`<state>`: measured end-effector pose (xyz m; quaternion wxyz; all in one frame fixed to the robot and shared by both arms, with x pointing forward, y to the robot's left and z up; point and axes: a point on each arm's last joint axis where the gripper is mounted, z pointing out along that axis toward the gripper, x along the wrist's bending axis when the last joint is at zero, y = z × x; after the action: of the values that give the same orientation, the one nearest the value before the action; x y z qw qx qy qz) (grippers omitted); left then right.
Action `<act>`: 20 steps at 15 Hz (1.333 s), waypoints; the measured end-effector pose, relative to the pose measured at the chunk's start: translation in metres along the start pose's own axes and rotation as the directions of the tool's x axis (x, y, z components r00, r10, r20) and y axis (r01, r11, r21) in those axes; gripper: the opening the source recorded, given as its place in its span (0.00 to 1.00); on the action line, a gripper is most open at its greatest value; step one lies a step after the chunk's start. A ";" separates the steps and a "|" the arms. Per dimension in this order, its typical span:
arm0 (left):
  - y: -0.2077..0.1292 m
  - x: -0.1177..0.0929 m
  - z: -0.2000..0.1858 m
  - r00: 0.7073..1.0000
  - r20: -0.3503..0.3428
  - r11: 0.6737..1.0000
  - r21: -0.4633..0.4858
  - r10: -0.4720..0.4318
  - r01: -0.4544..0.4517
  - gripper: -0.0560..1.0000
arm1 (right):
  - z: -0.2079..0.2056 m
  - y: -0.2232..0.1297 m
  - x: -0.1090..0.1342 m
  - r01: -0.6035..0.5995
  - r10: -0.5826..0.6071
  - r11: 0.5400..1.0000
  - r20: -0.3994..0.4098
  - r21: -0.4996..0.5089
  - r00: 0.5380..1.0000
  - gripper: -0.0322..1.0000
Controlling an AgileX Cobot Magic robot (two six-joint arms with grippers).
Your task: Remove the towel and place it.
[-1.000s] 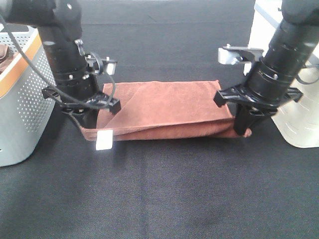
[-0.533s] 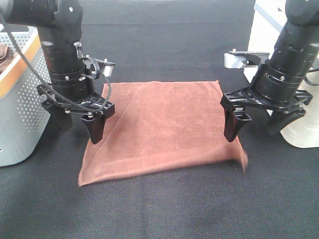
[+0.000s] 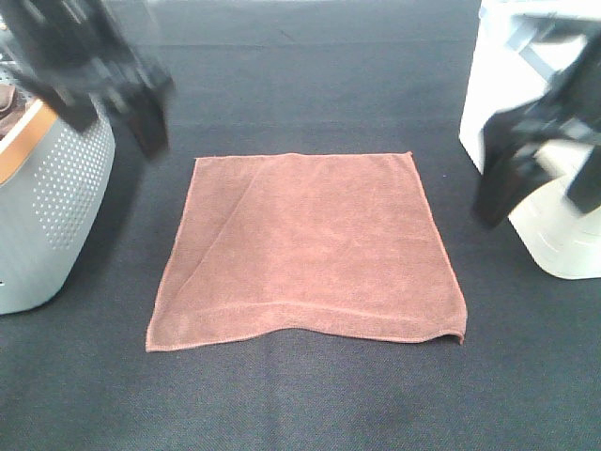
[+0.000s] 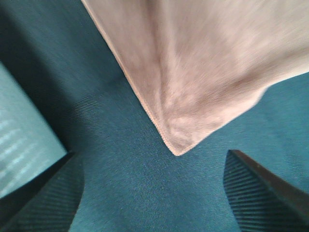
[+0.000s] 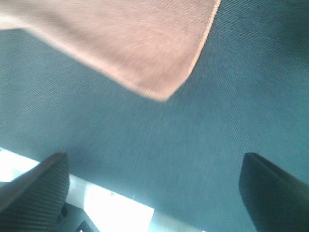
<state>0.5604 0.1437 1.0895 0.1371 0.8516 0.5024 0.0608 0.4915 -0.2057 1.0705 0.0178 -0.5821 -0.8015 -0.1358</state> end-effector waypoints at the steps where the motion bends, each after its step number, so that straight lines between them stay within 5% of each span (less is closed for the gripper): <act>1: -0.006 -0.002 -0.025 1.000 -0.005 0.998 -0.064 0.004 -0.004 0.77 | -0.017 -0.008 0.004 0.012 -0.012 0.999 0.000 -0.051 1.000 0.90; 4: -0.034 -0.005 -0.073 1.000 -0.012 0.985 -0.171 -0.005 0.003 0.77 | -0.064 -0.039 0.011 0.053 -0.048 0.976 0.029 -0.209 0.998 0.90; 6: -0.071 -0.008 -0.078 1.000 -0.010 0.989 -0.150 -0.012 0.010 0.77 | -0.079 -0.078 0.011 0.081 -0.063 0.958 0.074 -0.273 0.995 0.90; 12: -0.183 -0.011 -0.028 0.999 -0.003 0.996 0.072 -0.050 0.050 0.77 | -0.027 -0.178 -0.011 0.054 -0.005 0.968 0.195 -0.246 0.981 0.90; 15: -0.231 -0.012 0.002 0.998 -0.007 0.998 0.036 -0.055 0.055 0.77 | -0.019 -0.208 -0.014 0.088 0.001 0.904 0.210 -0.417 0.978 0.90; 20: -0.247 -0.014 0.003 1.000 0.012 0.999 -0.050 -0.003 0.003 0.77 | -0.025 -0.226 -0.012 0.113 0.004 0.836 0.212 -0.537 0.977 0.90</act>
<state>0.3471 0.2435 1.0144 0.1615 0.8474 0.5011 0.0684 0.2804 -0.2877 1.0473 -0.2352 -0.5505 -0.7435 -0.2983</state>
